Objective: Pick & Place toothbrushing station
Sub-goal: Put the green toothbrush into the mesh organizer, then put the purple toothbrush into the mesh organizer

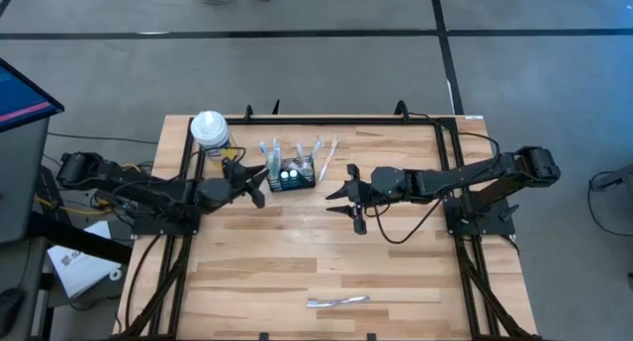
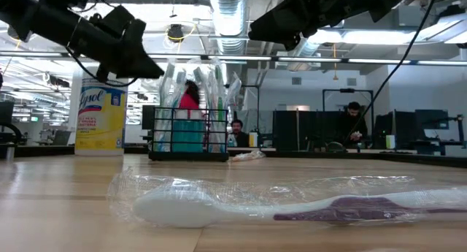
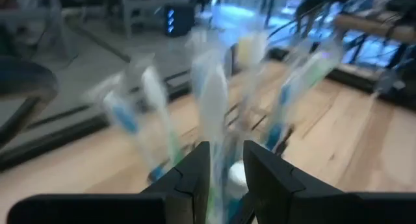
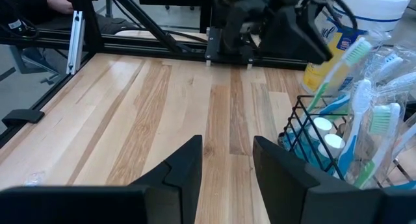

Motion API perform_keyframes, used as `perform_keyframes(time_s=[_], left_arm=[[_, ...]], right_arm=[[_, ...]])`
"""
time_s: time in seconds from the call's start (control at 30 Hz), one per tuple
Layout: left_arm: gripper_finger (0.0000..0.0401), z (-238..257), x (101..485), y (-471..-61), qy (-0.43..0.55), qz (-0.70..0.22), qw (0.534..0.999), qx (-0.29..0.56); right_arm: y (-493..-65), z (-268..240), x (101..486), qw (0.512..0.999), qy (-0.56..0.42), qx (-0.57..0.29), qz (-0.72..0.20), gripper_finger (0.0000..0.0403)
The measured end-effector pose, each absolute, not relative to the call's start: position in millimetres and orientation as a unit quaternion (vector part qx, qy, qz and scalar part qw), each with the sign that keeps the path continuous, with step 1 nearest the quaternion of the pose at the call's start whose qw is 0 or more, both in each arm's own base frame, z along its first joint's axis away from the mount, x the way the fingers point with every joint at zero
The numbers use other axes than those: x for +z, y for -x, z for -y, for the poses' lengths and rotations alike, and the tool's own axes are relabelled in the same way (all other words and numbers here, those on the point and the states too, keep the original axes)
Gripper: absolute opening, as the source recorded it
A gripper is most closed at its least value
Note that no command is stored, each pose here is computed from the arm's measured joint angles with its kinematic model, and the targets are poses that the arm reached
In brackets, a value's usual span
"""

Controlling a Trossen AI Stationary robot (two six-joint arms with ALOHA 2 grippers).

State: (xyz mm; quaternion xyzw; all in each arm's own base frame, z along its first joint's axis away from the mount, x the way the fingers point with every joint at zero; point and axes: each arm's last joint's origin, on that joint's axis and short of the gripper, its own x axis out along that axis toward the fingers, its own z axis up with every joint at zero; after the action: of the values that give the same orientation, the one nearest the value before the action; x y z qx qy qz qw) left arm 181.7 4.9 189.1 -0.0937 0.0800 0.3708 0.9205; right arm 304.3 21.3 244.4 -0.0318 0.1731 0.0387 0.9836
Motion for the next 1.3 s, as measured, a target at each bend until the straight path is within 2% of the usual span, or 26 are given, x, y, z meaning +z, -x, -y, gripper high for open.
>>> perform_keyframes(time_s=[0.13, 0.33, 0.83, 1.0, 1.3], left_arm=[[0.0088, -8, 184, -179, 0.109, -0.095, 0.911, 0.387], [0.0088, -3, 191, -175, 0.106, -0.080, 0.920, 0.369], [0.0072, 22, 191, -176, 0.112, -0.113, 0.962, 0.220], [0.0071, 28, 191, -176, 0.115, -0.115, 0.967, 0.196], [0.0071, 30, 193, -176, 0.118, -0.109, 0.969, 0.189]], right_arm=[[-304, -22, 244, 0.984, 0.024, 0.038, -0.173, 0.0127], [-304, -21, 244, 0.984, 0.015, 0.036, -0.173, 0.0127], [-304, -25, 244, 0.984, 0.016, 0.042, -0.174, 0.0127], [-301, -35, 239, 0.977, 0.016, 0.060, -0.204, 0.0127], [-293, -60, 231, 0.962, -0.044, 0.093, -0.255, 0.0127]])
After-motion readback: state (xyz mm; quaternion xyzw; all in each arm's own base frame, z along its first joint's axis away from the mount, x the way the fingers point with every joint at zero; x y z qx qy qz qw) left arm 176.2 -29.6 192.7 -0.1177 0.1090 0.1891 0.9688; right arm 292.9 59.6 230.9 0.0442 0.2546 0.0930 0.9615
